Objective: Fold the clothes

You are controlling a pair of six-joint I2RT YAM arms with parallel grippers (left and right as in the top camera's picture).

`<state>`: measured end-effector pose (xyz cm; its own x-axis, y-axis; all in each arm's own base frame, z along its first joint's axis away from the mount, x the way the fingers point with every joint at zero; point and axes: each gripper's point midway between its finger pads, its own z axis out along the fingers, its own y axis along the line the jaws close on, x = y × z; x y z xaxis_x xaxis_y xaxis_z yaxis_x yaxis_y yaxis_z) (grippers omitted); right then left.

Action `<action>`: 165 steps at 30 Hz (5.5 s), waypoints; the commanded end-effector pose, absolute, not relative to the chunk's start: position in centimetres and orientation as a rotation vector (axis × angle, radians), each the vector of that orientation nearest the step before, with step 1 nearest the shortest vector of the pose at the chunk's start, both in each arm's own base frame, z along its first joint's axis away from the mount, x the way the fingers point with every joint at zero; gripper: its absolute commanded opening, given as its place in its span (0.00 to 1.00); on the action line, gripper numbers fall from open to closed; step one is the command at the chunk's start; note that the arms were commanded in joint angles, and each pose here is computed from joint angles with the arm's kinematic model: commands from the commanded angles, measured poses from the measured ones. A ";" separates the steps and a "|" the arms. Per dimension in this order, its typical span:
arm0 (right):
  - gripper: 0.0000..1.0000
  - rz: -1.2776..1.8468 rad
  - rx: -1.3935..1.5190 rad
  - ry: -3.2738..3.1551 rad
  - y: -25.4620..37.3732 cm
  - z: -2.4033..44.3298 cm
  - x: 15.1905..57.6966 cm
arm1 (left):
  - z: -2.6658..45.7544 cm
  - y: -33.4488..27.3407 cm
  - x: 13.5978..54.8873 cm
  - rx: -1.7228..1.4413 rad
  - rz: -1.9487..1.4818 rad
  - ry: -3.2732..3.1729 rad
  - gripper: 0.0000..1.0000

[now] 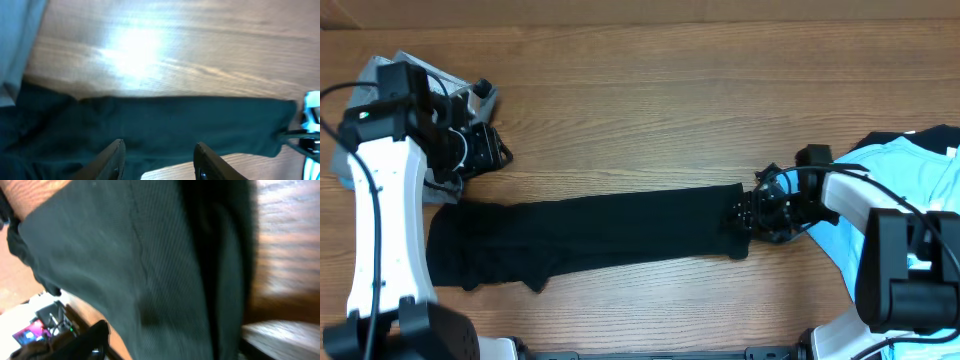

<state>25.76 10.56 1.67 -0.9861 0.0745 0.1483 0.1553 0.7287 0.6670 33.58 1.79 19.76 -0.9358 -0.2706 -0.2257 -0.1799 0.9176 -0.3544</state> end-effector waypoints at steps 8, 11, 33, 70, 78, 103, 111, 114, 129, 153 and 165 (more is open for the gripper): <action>0.27 -1.132 -0.081 -2.852 11.6 1.2 26.3 | 24.6 0.6 32.7 -0.236 -0.492 2.679 0.50; 0.09 -1.136 -0.113 -2.860 11.0 1.4 26.8 | 24.5 0.6 32.5 -0.240 -0.495 2.686 0.50; 0.04 -0.700 -0.391 -3.081 4.7 9.5 30.8 | 24.4 0.4 32.4 -0.237 -0.499 2.693 0.50; 0.48 -0.599 0.299 -3.122 23.2 8.2 26.5 | 24.3 0.3 31.9 -0.245 -0.506 2.714 0.51; 0.38 -0.604 0.090 -3.231 18.8 11.2 28.9 | 24.3 0.3 31.9 -0.244 -0.506 2.714 0.51; 0.32 -1.291 0.408 -3.011 28.4 11.3 30.0 | 24.3 0.3 31.9 -0.183 -0.493 2.712 0.51; 0.47 -0.879 0.103 -3.138 20.7 12.6 28.9 | 24.3 0.3 32.0 -0.173 -0.490 2.709 0.51; 0.47 -0.716 0.052 -3.097 19.2 10.4 27.2 | 24.3 0.3 32.0 -0.172 -0.489 2.707 0.52; 0.14 -0.582 -0.035 -2.922 19.5 3.4 24.9 | 24.3 0.3 31.9 -0.172 -0.490 2.710 0.52; 0.34 -0.449 -0.070 -3.046 16.7 7.5 26.4 | 24.3 0.3 31.9 -0.168 -0.489 2.712 0.55; 0.09 -0.626 -0.127 -3.028 23.7 3.3 28.3 | 24.3 0.3 31.9 -0.169 -0.490 2.713 0.55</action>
<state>29.46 21.23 5.41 -0.9980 0.0578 -0.0259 0.0437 0.9243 0.3793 31.77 0.75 23.27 -0.9280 -0.2122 -0.3063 -0.0944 0.9291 -0.3576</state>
